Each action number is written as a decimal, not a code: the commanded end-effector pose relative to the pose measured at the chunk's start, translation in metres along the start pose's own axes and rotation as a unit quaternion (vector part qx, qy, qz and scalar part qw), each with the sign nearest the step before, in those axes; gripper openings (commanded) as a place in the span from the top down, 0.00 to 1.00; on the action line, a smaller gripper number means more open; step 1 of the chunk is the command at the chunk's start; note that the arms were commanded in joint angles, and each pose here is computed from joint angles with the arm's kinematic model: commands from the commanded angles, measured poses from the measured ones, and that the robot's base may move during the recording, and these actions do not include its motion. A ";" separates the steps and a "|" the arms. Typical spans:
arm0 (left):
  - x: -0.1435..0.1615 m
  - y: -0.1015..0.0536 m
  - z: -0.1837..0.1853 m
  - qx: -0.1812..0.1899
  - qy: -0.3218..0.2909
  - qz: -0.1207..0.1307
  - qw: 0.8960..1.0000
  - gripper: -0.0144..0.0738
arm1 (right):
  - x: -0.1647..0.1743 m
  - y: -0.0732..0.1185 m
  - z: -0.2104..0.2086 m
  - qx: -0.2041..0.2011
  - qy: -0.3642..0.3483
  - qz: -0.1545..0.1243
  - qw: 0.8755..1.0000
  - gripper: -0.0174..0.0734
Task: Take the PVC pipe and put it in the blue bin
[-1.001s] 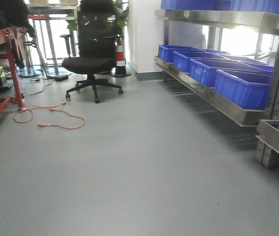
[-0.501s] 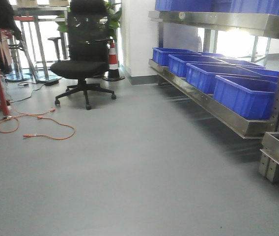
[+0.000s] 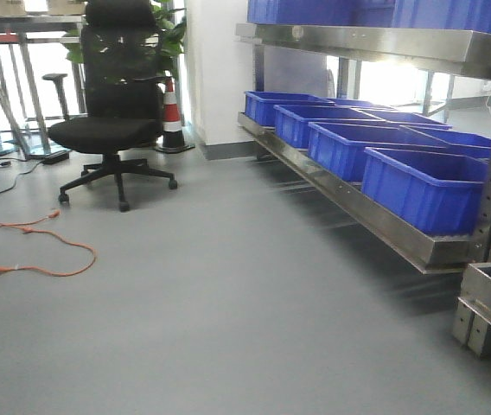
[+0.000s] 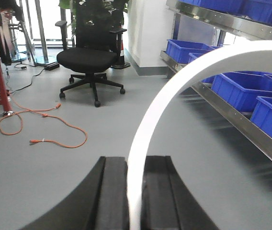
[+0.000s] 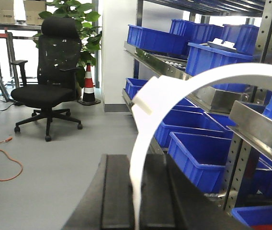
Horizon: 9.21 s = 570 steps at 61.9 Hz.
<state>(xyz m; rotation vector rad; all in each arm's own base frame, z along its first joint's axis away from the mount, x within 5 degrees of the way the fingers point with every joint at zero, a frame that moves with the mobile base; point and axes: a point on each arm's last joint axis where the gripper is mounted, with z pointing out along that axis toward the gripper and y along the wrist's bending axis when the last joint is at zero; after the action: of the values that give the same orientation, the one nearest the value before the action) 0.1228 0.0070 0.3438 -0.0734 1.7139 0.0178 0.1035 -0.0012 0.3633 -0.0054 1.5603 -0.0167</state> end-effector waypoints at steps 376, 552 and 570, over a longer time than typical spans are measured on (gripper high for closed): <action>-0.003 -0.001 -0.001 0.003 -0.017 -0.003 1.000 0.96 | -0.002 0.000 -0.001 0.003 -0.016 -0.002 1.000 0.99; -0.144 -0.142 0.168 0.201 -0.173 0.095 0.960 0.96 | -0.089 0.089 0.175 -0.170 0.028 0.012 0.985 0.99; -0.141 -0.155 0.201 0.201 -0.167 0.096 0.960 0.96 | -0.081 0.092 0.188 -0.164 0.024 0.012 0.986 0.99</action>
<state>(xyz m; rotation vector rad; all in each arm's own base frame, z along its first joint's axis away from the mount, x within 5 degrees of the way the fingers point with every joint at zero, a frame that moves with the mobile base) 0.3471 -0.1271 0.4537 0.3817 1.3992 -0.1528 0.2888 0.0910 0.4392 -0.2542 1.6500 0.2772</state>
